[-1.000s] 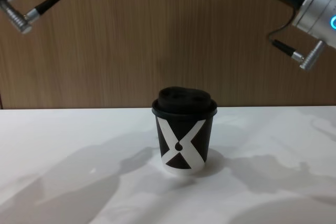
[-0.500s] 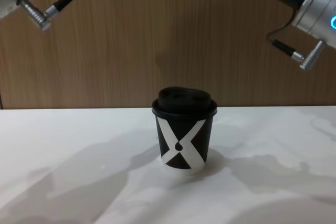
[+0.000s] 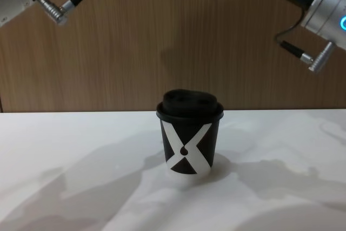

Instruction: Pick up the straw with one hand, pass it to the other hand, and insert it into the cup.

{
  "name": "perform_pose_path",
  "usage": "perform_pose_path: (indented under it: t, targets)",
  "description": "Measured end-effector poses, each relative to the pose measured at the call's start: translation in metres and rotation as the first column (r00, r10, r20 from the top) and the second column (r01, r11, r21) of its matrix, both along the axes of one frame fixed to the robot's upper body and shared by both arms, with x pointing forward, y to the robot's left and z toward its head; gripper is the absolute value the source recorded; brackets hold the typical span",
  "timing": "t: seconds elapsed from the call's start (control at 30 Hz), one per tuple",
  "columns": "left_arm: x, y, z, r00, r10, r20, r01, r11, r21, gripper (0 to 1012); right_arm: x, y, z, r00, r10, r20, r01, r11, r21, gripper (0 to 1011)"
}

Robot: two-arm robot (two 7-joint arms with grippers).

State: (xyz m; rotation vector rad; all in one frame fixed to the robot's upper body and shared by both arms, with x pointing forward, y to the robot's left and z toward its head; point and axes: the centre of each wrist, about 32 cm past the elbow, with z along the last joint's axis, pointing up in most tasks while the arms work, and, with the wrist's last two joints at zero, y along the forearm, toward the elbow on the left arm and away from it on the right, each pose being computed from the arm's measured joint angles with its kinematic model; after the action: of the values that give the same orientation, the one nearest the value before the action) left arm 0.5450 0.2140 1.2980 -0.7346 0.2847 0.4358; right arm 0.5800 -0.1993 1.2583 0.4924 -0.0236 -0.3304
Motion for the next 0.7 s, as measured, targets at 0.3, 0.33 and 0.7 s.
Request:
perform_pose_path:
  t: [0.3,0.33,0.7]
  targets:
    - [0.0046,-0.0044,0.0025,1.0,-0.006,-0.001,0.006,0.9999,-0.013,862,0.0,0.0,0.0,1.0,0.0,0.0,0.0,1.0,0.0,4]
    - [0.0049,-0.0046,0.0027,1.0,-0.007,-0.001,0.007,0.9999,-0.014,821,0.0,0.0,0.0,1.0,0.0,0.0,0.0,1.0,0.0,5]
    - [0.0078,-0.0068,0.006,1.0,-0.005,0.002,0.005,0.9998,-0.018,485,0.0,0.0,0.0,1.0,0.0,0.0,0.0,1.0,0.0,4]
